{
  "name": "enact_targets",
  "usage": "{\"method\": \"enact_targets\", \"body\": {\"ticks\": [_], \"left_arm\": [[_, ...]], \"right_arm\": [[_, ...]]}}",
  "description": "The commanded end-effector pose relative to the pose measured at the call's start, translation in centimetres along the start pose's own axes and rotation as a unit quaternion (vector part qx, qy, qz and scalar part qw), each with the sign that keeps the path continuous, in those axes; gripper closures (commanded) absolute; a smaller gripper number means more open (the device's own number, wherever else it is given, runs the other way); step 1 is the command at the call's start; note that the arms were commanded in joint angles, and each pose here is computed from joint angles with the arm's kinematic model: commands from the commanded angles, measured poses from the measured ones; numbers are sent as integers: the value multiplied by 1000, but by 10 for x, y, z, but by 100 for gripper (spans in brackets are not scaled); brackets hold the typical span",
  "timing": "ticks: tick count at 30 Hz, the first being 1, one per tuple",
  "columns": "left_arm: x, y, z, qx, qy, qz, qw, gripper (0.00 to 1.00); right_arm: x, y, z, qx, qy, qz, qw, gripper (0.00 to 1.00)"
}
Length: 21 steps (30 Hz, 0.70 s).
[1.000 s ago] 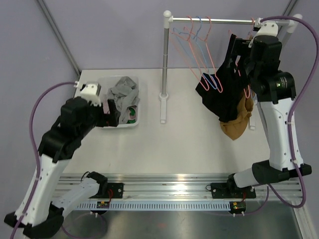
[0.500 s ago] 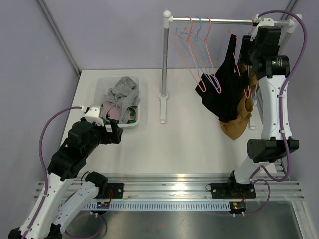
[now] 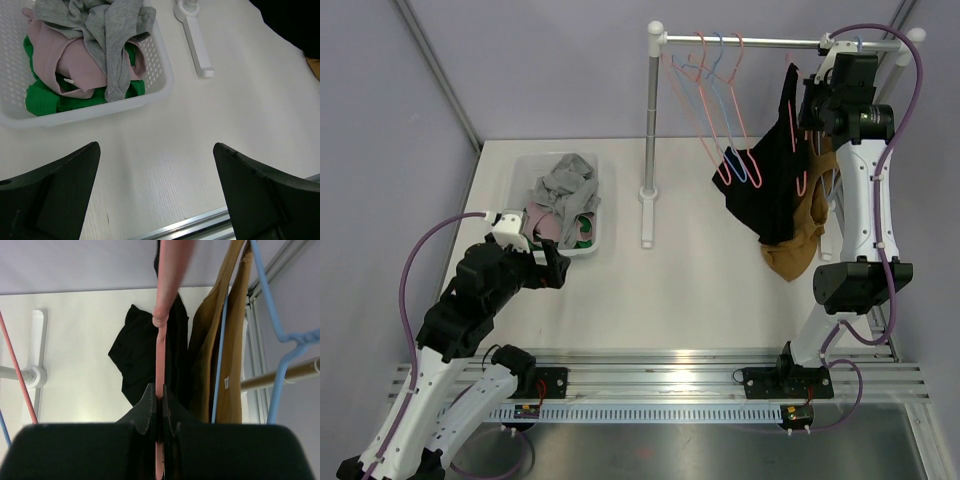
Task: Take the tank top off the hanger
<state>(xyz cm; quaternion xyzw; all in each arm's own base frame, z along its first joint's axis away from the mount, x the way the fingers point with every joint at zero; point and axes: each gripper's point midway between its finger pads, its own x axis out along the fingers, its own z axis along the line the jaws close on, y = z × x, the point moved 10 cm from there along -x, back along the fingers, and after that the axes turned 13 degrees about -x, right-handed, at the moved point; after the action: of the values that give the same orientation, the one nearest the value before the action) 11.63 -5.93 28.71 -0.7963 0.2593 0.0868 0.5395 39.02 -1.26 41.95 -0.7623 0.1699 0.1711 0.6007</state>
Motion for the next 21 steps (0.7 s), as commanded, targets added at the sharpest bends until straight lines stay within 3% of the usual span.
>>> {"method": "enact_targets", "body": {"ticks": [1, 12, 17, 21], "left_arm": [[5, -4, -6, -1, 27, -10, 1000, 1], [6, -3, -6, 0, 24, -6, 1000, 1], [-3, -10, -5, -2, 16, -35, 999, 1], [-7, -20, -9, -10, 9, -42, 999, 1]], "right_arm": [[-15, -18, 1, 4, -28, -42, 999, 100], [-95, -53, 17, 12, -57, -139, 989, 100], [-115, -37, 25, 31, -76, -106, 991, 100], [-156, -14, 33, 56, -87, -100, 990, 100]]}}
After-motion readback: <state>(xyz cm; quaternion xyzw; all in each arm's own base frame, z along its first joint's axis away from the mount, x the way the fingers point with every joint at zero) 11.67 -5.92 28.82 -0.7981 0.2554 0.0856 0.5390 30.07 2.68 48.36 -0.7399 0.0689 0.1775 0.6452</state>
